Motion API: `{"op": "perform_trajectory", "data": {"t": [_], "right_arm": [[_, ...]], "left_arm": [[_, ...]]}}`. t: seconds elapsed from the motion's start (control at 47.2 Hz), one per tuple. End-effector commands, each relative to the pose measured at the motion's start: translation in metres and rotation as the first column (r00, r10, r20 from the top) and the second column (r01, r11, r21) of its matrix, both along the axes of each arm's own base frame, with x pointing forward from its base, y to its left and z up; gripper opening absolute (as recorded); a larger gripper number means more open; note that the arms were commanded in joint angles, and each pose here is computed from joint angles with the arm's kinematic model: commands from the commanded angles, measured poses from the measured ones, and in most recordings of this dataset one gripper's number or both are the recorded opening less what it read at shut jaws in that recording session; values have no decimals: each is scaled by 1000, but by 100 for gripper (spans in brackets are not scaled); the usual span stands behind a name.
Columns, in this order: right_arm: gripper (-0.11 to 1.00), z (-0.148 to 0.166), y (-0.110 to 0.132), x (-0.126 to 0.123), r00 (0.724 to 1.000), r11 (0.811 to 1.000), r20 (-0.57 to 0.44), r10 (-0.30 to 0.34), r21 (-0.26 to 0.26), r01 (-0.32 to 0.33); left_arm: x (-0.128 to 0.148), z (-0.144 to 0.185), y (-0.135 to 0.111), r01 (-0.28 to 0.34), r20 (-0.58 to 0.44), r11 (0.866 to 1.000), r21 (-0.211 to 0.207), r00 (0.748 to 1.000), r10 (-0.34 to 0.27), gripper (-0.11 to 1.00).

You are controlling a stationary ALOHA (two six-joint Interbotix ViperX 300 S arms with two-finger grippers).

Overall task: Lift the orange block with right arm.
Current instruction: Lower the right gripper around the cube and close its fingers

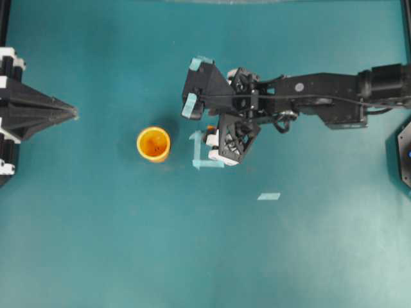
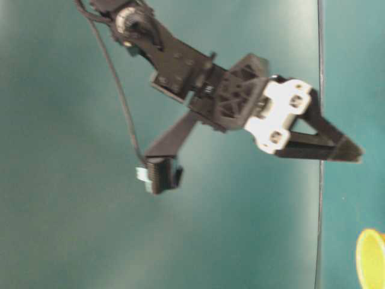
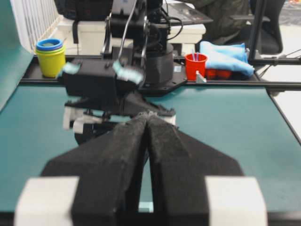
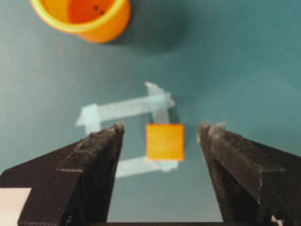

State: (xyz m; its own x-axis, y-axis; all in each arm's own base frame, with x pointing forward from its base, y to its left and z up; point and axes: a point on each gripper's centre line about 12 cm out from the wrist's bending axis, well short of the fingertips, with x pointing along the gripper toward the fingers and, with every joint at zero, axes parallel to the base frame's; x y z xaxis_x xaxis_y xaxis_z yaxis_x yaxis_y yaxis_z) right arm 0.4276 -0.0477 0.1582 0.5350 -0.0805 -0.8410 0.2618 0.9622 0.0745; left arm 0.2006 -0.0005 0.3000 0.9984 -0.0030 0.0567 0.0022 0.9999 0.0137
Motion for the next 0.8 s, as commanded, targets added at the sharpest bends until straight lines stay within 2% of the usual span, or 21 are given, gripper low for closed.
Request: {"op": "perform_trajectory", "data": {"t": [0.0,0.275,0.657,0.784], "right_arm": [[65,3,-2,6,999,1000,32,0,-5,0],[65,-25,-2,12,1000,1000,6,2,-1,-2],[65,-49,0,-5,998,1000,-65,-2,11,2],[65,-50,0,-6,998,1000,-61,-1,11,2]], "left_arm": [[3,12,0,1,29,1000,3,1000,-1,0],[3,12,0,1,29,1000,3,1000,-1,0],[3,12,0,0,28,1000,5,1000,-1,0],[3,12,0,0,28,1000,5,1000,-1,0]]}}
